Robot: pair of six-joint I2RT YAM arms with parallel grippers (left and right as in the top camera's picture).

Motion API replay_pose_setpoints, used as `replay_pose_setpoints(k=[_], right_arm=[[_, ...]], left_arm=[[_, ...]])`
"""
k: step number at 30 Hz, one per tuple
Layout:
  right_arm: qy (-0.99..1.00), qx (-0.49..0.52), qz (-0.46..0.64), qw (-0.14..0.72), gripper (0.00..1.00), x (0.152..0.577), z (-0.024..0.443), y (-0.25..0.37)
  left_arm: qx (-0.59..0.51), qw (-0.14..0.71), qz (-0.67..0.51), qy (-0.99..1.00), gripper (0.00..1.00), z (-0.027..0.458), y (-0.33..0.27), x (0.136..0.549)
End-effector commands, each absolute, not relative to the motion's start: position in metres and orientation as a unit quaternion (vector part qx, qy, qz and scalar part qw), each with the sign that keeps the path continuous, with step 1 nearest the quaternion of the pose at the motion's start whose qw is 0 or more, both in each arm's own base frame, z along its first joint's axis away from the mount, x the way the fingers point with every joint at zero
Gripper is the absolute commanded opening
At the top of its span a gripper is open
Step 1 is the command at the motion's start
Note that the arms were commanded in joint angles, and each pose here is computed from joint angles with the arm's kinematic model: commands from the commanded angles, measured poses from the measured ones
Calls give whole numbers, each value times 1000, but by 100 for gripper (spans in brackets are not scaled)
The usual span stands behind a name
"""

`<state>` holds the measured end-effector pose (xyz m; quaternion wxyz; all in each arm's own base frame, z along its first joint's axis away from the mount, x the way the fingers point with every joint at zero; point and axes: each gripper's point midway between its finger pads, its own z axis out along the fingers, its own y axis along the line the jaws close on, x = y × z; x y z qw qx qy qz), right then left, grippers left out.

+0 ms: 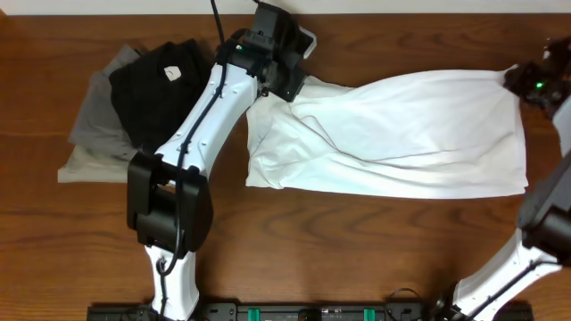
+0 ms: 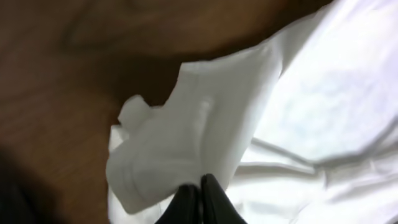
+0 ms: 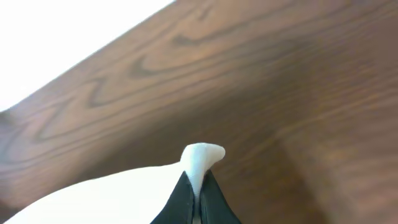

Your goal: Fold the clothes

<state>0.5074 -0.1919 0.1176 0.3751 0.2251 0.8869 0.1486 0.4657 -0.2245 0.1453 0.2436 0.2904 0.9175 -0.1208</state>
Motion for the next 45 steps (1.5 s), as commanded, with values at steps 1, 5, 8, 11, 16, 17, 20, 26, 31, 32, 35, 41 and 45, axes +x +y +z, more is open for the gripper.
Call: replay_pose_setpoints(k=[1, 5, 8, 11, 16, 17, 20, 26, 31, 32, 35, 41, 45], right_arm=[[886, 222, 134, 384, 1, 493, 145, -200], [896, 253, 106, 349, 1, 468, 146, -207], [906, 276, 72, 313, 1, 449, 138, -214], [916, 275, 56, 286, 1, 437, 130, -214], [924, 291, 27, 248, 1, 419, 120, -219], [925, 294, 19, 240, 1, 416, 118, -221], [929, 304, -1, 213, 1, 403, 112, -223], [934, 314, -16, 167, 1, 382, 104, -221], [926, 347, -45, 140, 1, 366, 100, -227], [926, 348, -51, 135, 2, 364, 100, -228], [923, 358, -81, 118, 2, 353, 99, -235], [920, 365, -94, 108, 4, 347, 99, -238], [922, 363, -89, 99, 6, 344, 98, -233]], left_arm=[[293, 247, -118, 916, 6, 173, -217, 451], [291, 207, -110, 928, 6, 173, -205, 428], [288, 168, -109, 937, 6, 167, -199, 409], [272, 132, -110, 947, 6, 162, -196, 394], [262, 90, -114, 954, 6, 158, -197, 372], [261, 82, -113, 955, 6, 157, -197, 368], [261, 59, -110, 957, 6, 153, -197, 357], [246, 17, -104, 964, 6, 146, -191, 339], [240, -28, -96, 966, 6, 141, -184, 318], [240, -36, -94, 965, 6, 140, -183, 314], [239, -51, -91, 965, 6, 136, -180, 307], [237, -68, -88, 965, 6, 127, -177, 300], [239, -61, -84, 966, 7, 122, -176, 304]])
